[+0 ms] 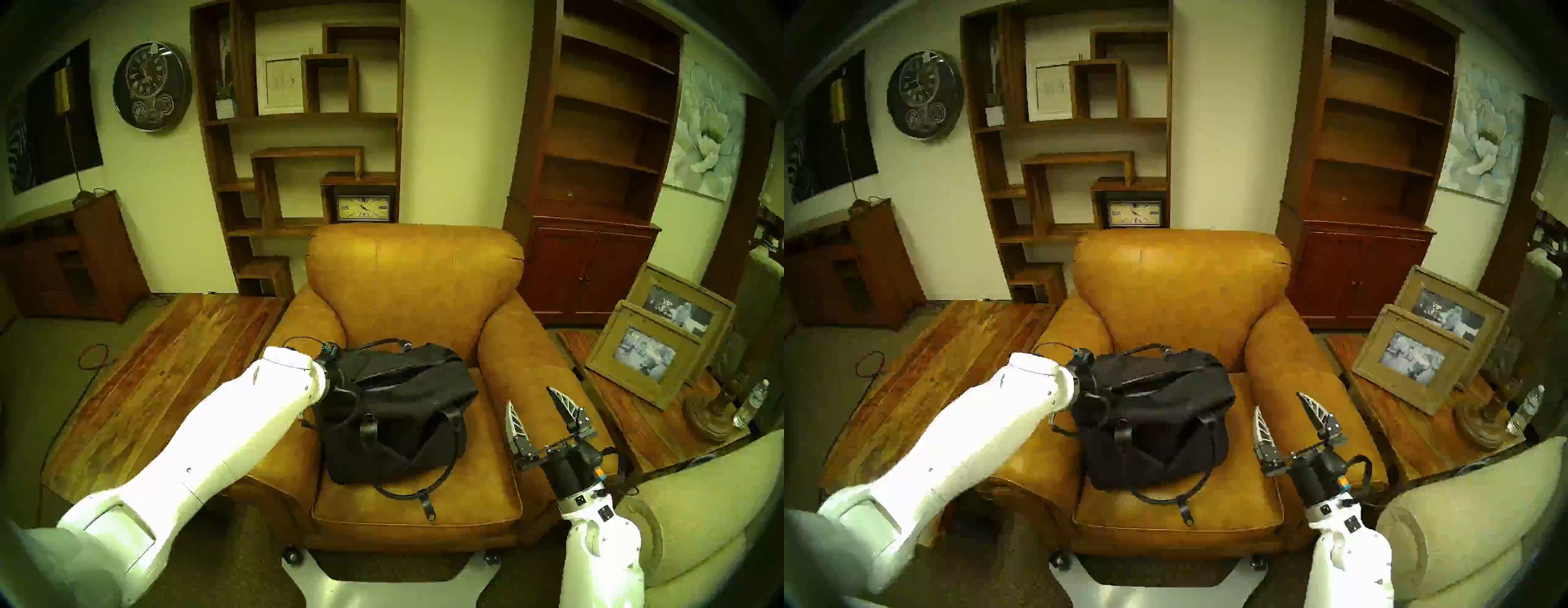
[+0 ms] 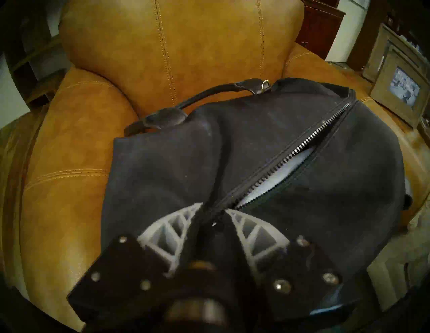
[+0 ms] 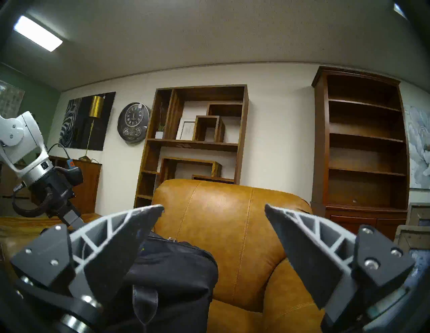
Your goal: Open a bag with a zipper
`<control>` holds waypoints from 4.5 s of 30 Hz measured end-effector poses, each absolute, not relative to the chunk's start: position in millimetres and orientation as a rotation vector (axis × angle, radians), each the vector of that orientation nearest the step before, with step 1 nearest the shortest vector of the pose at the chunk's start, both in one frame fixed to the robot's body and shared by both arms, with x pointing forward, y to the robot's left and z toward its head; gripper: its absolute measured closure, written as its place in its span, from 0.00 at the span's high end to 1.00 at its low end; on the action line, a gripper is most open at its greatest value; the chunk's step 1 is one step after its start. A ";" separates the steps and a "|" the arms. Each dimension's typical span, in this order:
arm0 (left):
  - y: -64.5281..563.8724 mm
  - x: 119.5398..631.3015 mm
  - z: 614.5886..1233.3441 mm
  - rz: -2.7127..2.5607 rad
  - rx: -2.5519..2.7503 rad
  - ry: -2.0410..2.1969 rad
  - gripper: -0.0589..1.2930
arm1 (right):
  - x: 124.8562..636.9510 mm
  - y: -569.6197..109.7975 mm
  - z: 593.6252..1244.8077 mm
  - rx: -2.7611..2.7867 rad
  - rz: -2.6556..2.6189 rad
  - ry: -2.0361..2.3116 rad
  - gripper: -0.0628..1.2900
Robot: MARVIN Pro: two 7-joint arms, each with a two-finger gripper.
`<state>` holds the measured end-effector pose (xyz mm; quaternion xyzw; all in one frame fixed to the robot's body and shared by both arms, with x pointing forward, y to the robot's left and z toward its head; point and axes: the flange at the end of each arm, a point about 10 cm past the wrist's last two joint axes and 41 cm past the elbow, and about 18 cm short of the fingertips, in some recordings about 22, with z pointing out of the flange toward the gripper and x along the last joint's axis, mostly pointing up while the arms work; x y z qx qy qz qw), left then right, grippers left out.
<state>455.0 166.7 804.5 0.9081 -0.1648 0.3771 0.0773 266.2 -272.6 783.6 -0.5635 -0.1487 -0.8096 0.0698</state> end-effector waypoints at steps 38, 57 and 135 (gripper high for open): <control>171.7 475.8 807.2 1.011 2.781 -0.595 0.92 | 266.2 -272.6 783.6 -1.696 -2.436 -0.448 0.95; 152.2 496.6 811.1 1.192 2.883 -0.602 0.89 | 266.2 -272.6 783.6 -1.696 -2.436 -0.448 0.95; 136.7 498.5 785.8 1.278 3.223 -0.466 0.80 | 266.2 -272.7 783.6 -1.695 -2.437 -0.448 0.95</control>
